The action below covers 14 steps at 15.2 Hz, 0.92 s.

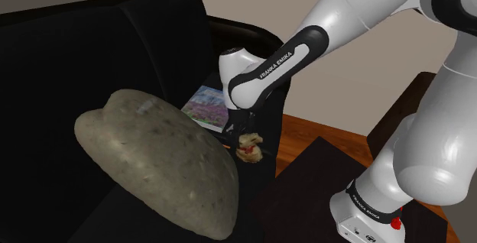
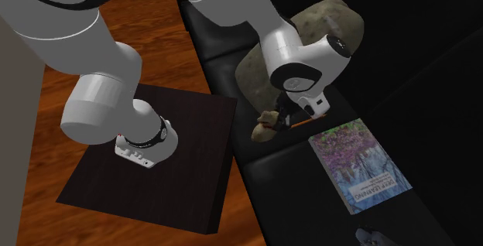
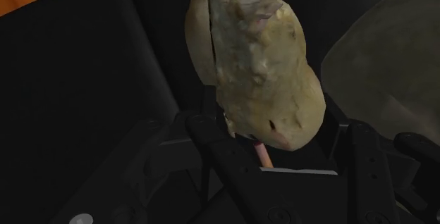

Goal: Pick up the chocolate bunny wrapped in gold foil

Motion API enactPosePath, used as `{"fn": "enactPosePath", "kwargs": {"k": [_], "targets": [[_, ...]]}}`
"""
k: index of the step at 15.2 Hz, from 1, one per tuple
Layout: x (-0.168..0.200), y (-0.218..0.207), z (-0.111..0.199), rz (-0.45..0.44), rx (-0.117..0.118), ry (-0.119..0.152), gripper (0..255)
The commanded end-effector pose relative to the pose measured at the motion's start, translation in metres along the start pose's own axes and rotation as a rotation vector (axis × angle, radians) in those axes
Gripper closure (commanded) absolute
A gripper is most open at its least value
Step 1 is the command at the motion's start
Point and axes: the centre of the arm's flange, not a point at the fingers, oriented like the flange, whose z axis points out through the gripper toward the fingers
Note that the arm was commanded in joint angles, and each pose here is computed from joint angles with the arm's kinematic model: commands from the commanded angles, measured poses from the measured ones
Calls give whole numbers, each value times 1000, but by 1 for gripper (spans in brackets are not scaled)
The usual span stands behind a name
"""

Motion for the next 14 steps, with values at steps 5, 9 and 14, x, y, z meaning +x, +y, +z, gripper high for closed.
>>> {"fn": "enactPosePath", "kwargs": {"k": [5,9,14], "targets": [[-8,1,-30,0,0,0,255],[-14,3,-50,0,0,0,255],[-18,4,-66,0,0,0,255]]}}
